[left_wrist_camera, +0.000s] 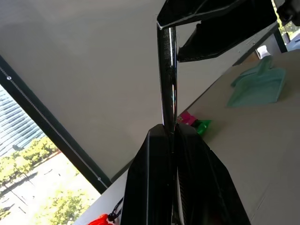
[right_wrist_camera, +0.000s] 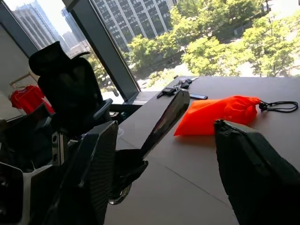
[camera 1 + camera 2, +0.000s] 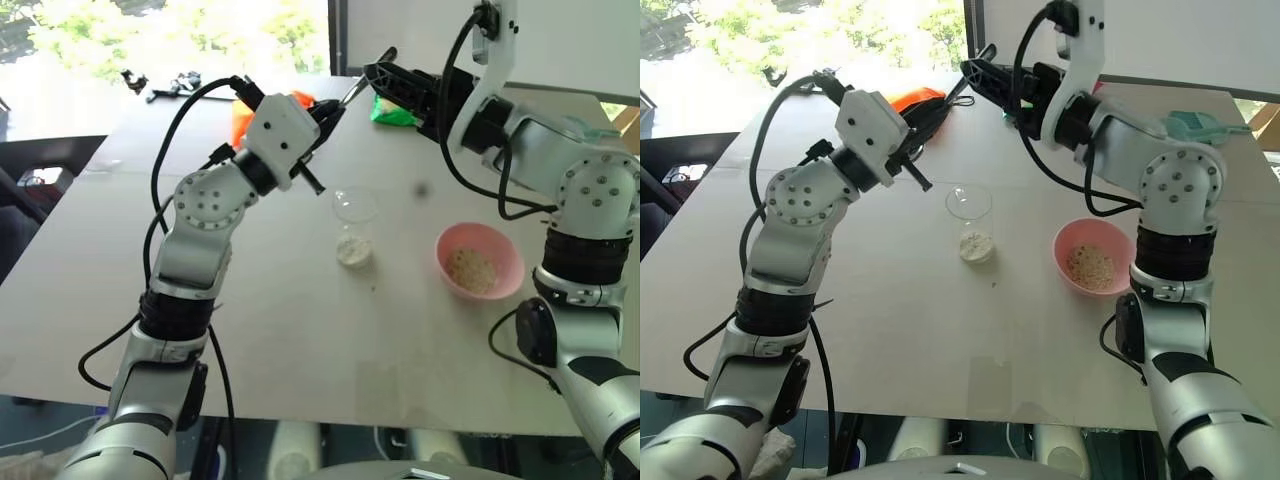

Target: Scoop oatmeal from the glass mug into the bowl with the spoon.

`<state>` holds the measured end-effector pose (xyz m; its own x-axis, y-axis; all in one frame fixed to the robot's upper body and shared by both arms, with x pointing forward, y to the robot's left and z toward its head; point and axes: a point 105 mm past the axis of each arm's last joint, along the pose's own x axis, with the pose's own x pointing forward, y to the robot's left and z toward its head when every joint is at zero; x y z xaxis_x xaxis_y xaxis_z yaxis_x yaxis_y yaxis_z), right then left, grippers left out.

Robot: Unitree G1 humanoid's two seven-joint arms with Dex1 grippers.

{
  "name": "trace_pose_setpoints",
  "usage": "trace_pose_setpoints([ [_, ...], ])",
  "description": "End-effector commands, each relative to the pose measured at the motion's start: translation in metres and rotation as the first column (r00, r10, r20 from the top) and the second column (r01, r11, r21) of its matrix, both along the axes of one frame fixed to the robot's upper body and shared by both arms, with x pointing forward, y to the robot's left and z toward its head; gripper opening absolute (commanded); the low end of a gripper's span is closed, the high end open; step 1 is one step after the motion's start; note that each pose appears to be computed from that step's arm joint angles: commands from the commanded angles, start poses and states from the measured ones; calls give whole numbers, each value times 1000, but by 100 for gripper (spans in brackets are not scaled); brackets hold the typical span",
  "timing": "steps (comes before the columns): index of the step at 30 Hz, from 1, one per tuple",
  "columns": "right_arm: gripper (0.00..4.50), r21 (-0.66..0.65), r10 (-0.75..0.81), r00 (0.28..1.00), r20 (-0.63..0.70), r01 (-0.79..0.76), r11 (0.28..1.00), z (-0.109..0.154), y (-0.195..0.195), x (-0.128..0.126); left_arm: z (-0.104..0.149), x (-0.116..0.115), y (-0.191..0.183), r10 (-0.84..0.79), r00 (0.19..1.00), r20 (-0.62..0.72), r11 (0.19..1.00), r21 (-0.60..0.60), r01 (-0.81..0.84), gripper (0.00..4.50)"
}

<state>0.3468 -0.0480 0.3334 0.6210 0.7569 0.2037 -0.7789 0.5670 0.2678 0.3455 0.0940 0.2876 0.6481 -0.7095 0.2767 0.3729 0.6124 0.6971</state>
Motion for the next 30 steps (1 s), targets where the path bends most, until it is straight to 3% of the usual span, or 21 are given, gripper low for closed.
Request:
trace_pose_setpoints([
  [1, 286, 39, 30, 998, 56, -32, 999, 21, 0, -8, 13, -11, 0, -29, 998, 62, 1000, -2, 29, 0],
  [7, 286, -2, 81, 996, 43, -81, 997, 18, 5, -10, 12, -15, -3, -49, 996, 79, 999, 23, 47, 0],
  [11, 175, -13, 98, 995, 35, -98, 995, 16, 5, -10, 12, -18, -5, -65, 994, 89, 998, 27, 63, 0],
  [15, 4, -36, 118, 993, 26, -117, 992, 13, 5, -12, 13, -20, -5, -74, 993, 97, 997, 22, 72, 0],
  [22, 4, -27, 118, 993, 10, -118, 993, 12, 3, -9, 11, -19, -5, -67, 994, 81, 998, 3, 67, 0],
  [24, 4, -16, 99, 995, 5, -99, 995, 13, -1, -6, 12, -17, -2, -56, 996, 74, 997, -50, 60, 0],
  [26, 4, 6, 62, 998, -6, -62, 998, 14, -8, 0, 11, -19, 1, -137, 990, -35, 982, -134, 131, 0],
  [30, 0, 64, -11, 999, -32, 13, 998, 20, -27, 11, 24, -20, 21, -164, 981, -100, 946, -298, 128, 140],
])
